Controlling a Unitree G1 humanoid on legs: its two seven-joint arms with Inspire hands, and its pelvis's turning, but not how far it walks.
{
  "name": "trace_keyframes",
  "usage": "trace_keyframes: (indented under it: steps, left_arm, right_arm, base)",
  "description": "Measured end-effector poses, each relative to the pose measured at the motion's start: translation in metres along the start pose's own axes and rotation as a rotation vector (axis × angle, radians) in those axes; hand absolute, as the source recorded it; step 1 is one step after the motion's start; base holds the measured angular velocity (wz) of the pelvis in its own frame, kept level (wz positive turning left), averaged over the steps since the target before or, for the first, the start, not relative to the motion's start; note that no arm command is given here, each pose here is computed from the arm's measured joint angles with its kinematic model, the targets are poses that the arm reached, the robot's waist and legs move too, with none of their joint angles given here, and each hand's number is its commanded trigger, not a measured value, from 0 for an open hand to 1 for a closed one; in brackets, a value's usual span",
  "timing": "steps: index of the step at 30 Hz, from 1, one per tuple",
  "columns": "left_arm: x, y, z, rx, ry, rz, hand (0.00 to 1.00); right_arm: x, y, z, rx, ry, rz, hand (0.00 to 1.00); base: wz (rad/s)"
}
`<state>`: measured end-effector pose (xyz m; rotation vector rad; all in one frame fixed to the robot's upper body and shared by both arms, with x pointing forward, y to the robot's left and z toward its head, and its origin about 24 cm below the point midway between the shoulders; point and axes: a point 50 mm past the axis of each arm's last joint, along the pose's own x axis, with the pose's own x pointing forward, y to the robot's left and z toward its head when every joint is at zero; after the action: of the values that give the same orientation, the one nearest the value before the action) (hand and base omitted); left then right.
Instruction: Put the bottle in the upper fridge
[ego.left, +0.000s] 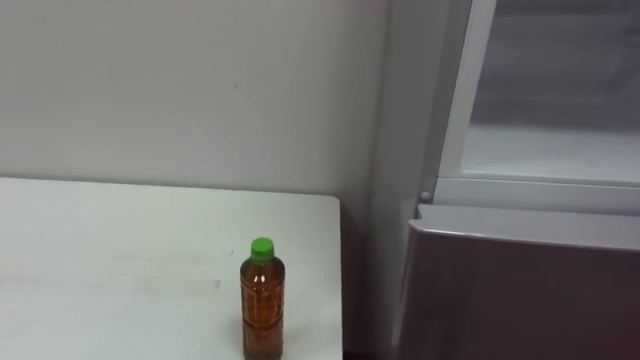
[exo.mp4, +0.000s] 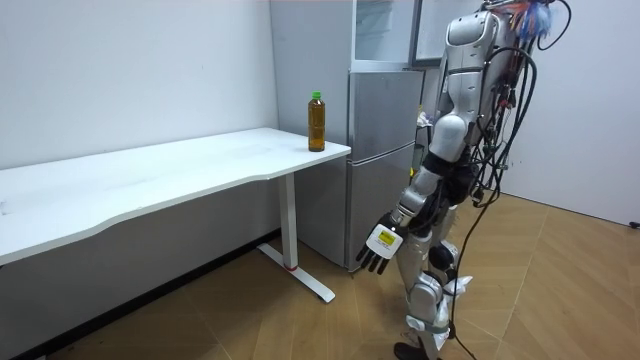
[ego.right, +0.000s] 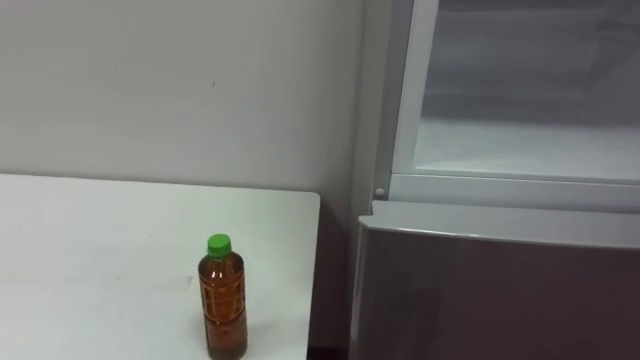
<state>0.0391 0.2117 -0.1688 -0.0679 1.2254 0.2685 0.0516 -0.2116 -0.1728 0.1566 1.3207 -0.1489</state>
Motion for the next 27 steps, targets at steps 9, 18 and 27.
trace_keyframes:
  steps: [9, 18, 27]
  left_arm:
    - [-0.001, 0.006, -0.002, 0.015, 0.013, 0.103, 0.0]
    - [-0.003, 0.015, -0.006, 0.075, 0.02, 0.199, 0.0]
    - [-0.009, 0.023, -0.026, 0.128, 0.073, 0.239, 0.0]
  right_arm:
    - [0.0, 0.0, -0.001, 0.01, -0.004, -0.03, 0.0]
    - [0.0, 0.0, 0.0, 0.011, -0.009, -0.038, 0.0]
    - [0.0, 0.002, 0.004, 0.006, -0.028, 0.003, 0.0]
  base:
    - [0.0]
    - [0.0]
    - [0.0]
